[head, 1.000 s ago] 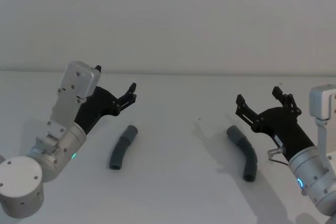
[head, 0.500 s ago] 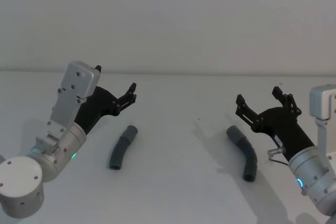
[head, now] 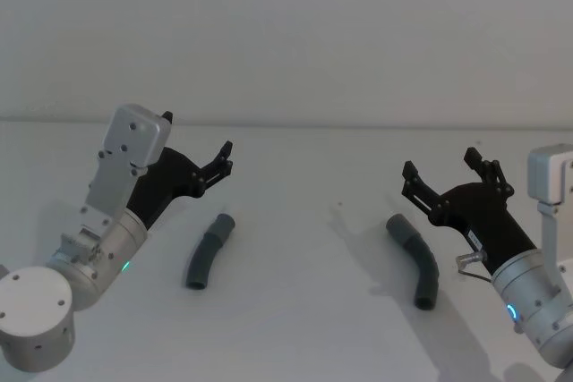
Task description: Use both hands to pick up one end of the pipe from the table, align the ends, and insert them.
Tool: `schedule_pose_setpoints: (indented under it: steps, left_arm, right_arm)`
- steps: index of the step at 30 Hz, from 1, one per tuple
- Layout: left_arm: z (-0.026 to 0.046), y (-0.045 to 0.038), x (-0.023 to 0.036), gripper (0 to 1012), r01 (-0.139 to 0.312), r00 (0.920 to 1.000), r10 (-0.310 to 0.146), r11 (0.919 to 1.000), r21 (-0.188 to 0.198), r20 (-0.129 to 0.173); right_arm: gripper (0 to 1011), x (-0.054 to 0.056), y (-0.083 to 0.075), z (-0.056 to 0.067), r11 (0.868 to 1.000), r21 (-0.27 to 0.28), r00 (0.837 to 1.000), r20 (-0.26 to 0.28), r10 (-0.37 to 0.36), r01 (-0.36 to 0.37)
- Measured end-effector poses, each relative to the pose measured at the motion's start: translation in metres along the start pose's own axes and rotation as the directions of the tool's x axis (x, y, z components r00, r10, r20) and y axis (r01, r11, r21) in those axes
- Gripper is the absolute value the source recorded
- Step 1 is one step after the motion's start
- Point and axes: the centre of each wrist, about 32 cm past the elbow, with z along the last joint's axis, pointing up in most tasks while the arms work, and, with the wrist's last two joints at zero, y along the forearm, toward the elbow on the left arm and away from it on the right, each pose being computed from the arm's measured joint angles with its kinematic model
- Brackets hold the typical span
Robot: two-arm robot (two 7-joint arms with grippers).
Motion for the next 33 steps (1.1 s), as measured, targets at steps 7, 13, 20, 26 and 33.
schedule_pose_setpoints:
  steps: [7,13,20,26,33]
  left_arm:
    - [0.0,0.0,0.0,1001,0.0,1.0,0.0,1.0,0.0,0.0]
    - [0.0,0.0,0.0,1001,0.0,1.0,0.0,1.0,0.0,0.0]
    - [0.0,0.0,0.0,1001,0.0,1.0,0.0,1.0,0.0,0.0]
    - [0.0,0.0,0.0,1001,0.0,1.0,0.0,1.0,0.0,0.0]
    - [0.0,0.0,0.0,1001,0.0,1.0,0.0,1.0,0.0,0.0]
  right_arm:
    - [1003,0.0,0.0,0.0,1.0,0.0,1.0,0.0,0.0,0.0]
    - [1003,0.0,0.0,0.0,1.0,0.0,1.0,0.0,0.0,0.0]
    - [1003,0.0,0.0,0.0,1.0,0.0,1.0,0.0,0.0,0.0]
    - [1004,0.0,0.0,0.0,1.0,0.0,1.0,0.0,0.0,0.0]
    - [1003,0.0,0.0,0.0,1.0,0.0,1.0,0.0,0.0,0.0]
